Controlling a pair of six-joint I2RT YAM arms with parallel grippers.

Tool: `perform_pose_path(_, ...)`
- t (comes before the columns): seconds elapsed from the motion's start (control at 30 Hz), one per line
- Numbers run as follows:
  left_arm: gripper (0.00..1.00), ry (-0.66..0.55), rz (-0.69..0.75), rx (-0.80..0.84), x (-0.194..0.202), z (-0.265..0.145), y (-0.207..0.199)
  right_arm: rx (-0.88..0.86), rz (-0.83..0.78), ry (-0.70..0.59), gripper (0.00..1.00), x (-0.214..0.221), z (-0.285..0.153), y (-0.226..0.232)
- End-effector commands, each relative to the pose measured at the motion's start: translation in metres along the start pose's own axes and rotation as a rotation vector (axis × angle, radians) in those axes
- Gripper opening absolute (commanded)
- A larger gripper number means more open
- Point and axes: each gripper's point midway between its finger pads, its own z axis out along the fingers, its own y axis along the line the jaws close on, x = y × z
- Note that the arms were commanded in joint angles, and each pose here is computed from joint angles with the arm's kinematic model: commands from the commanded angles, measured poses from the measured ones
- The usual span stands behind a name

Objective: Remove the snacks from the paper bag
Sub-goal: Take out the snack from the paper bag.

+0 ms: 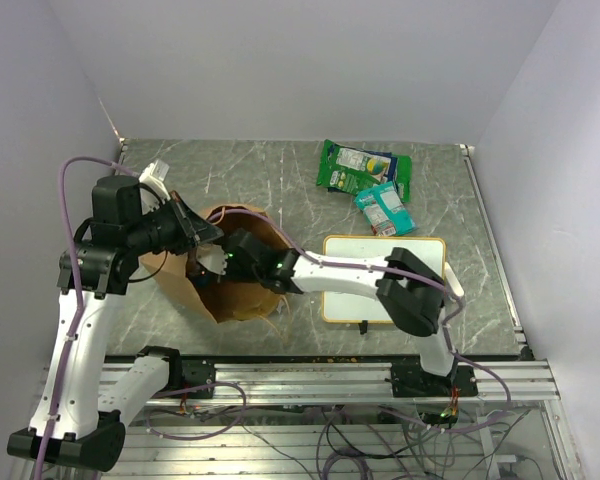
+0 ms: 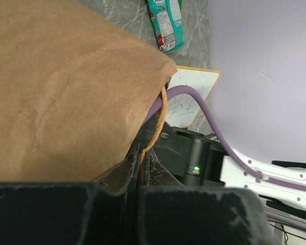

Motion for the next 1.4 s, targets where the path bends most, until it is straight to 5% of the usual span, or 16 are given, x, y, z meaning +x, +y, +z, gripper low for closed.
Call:
perform_pose_path(0.0, 0.07, -0.056, 0.056, 0.016, -0.010, -0.008, -0.009, 0.016, 0.068, -0.111, 0.00, -0.024, -0.035, -0.015)
perform_pose_path(0.7, 0.07, -0.305, 0.182, -0.074, -0.055, -0.053, -0.023, -0.015, 0.072, -0.210, 0.00, -0.027, -0.055, -0.009)
perform_pose_path(1.07, 0.07, -0.226, 0.156, -0.085, -0.045, -0.033, -0.011, 0.035, 0.072, -0.480, 0.00, -0.093, -0.111, -0.036)
perform_pose_path(1.37, 0.07, -0.198, 0.151, -0.078, -0.043, -0.026, -0.010, 0.113, 0.136, -0.537, 0.00, -0.111, -0.141, -0.059)
